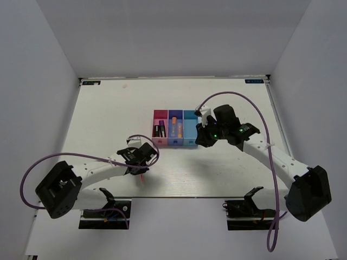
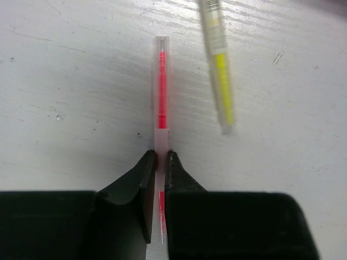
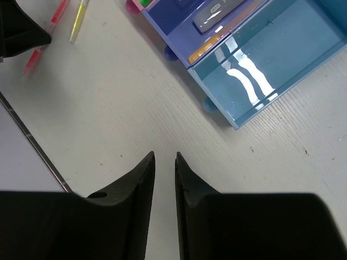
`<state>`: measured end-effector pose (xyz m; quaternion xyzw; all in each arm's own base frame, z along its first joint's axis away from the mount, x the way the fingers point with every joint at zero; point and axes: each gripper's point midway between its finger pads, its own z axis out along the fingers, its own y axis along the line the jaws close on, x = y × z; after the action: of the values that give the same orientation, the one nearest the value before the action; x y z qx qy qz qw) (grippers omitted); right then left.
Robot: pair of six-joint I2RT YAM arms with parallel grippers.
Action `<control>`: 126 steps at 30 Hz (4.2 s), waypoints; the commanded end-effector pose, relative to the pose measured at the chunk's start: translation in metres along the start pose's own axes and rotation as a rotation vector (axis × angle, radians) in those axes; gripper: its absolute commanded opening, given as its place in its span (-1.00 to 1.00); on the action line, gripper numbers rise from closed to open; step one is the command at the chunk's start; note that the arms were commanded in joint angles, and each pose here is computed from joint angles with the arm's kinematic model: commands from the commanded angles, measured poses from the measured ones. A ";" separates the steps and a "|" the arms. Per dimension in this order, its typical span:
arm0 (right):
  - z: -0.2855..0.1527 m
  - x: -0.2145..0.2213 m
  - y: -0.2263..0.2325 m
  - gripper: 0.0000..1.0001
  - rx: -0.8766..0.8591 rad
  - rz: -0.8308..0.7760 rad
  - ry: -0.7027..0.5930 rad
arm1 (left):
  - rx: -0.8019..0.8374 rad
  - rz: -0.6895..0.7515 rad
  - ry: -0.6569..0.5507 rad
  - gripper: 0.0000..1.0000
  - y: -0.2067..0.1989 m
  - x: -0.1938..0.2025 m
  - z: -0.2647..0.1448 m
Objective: Sort the stationery into containers
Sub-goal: Pick up the pen from the center of the board, then place the pen in the storage box, then pick up the pen from the center of the board.
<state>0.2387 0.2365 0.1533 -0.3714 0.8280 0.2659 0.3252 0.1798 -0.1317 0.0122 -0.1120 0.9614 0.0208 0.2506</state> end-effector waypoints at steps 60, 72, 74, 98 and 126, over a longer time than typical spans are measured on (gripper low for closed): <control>-0.070 0.001 -0.141 -0.39 0.585 0.320 -0.156 | 0.259 -0.079 -0.339 -0.56 -0.137 -0.171 -0.106; -0.064 0.008 -0.140 -0.33 0.562 0.335 -0.131 | 0.097 -0.521 -0.034 -0.05 -0.034 -0.152 -0.019; -0.064 0.008 -0.142 -0.33 0.567 0.341 -0.133 | 0.065 -0.532 0.002 -0.05 -0.035 -0.151 -0.006; -0.068 0.012 -0.150 -0.33 0.586 0.378 -0.134 | -0.088 -0.526 0.206 -0.05 -0.041 -0.140 0.044; -0.078 0.006 -0.146 -0.33 0.537 0.426 -0.181 | -0.279 -0.436 0.290 -0.31 -0.007 -0.082 0.067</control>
<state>0.3247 0.0949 0.1581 -0.0738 0.9030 0.1182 0.4063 0.3048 -0.1311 0.0113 -0.3481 0.9305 0.0370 0.1081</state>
